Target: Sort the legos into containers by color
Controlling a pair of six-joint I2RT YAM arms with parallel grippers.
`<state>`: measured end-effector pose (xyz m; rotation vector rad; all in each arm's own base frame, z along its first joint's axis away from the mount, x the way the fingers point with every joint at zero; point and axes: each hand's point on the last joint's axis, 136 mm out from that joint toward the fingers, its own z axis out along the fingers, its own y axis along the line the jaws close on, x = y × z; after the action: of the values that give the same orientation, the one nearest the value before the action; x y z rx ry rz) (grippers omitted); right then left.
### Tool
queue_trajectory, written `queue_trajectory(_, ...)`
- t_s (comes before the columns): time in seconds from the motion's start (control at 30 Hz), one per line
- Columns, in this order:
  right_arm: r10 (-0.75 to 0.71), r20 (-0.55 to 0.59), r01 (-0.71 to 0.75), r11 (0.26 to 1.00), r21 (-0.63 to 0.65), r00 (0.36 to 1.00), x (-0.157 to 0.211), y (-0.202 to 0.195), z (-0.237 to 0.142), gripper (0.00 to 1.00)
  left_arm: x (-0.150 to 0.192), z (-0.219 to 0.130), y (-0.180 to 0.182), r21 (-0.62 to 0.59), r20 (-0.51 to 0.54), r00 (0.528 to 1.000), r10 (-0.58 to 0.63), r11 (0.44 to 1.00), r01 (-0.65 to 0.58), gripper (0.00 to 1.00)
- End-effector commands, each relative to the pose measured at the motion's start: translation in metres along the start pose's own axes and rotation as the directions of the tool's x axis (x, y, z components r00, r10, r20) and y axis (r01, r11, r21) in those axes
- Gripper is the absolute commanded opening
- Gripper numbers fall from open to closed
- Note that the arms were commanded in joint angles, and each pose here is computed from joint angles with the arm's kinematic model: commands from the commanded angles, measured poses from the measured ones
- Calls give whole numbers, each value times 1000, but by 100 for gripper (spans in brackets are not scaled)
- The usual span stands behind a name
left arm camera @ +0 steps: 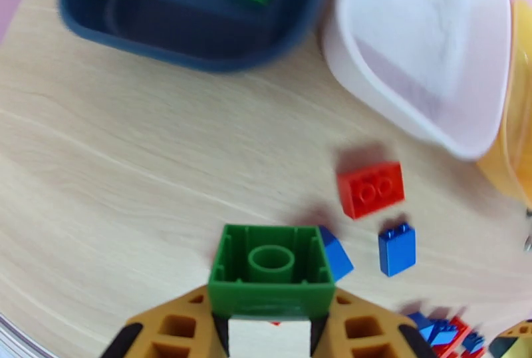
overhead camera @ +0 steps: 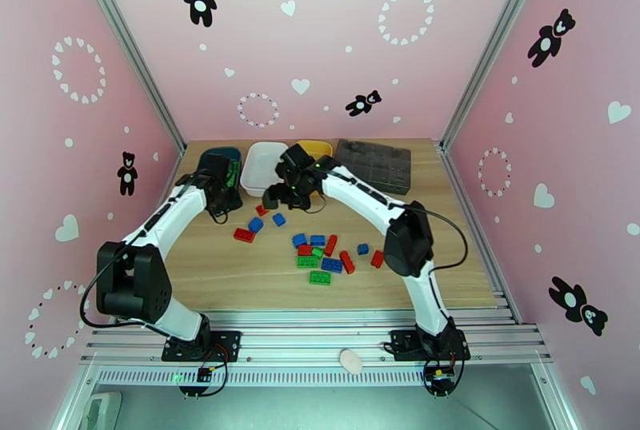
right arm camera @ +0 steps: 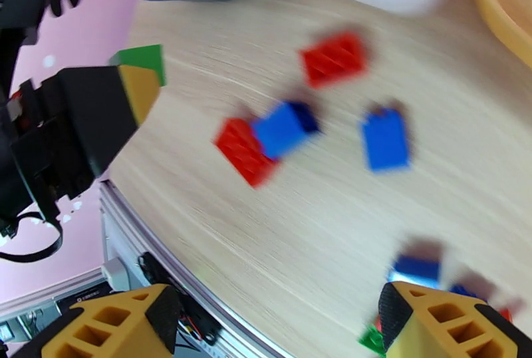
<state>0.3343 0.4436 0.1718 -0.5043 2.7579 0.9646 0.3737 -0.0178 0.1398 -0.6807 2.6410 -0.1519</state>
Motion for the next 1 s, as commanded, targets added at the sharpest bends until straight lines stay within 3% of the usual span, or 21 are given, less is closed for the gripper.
queue_trajectory(0.0,-16,-22,16,1000,-27,1000,-3,9,4,84,-28,-8,8,3,14,998,-68,998,68,28)
queue_trajectory(0.17,-22,-15,22,1000,-7,1000,-5,6,0,85,-68,6,14,-23,8,993,-116,993,116,30)
queue_trajectory(0.27,-19,-20,20,999,44,1000,-3,-6,-6,85,-89,18,14,-34,8,992,-129,991,129,39)
queue_trajectory(0.4,-13,-15,14,994,109,1000,2,-22,-18,86,-103,33,12,-58,-10,992,-128,990,127,65)
queue_trajectory(0.57,2,-4,-1,984,175,1000,19,-42,-34,86,-104,27,9,-46,0,992,-128,991,128,69)
queue_trajectory(0.77,18,-24,-11,967,255,1000,56,-71,-48,84,-65,4,-4,-19,-9,997,-75,997,74,69)
queue_trajectory(0.97,4,-79,22,942,335,997,106,-94,-58,82,16,-11,-37,42,-67,998,-18,999,20,70)
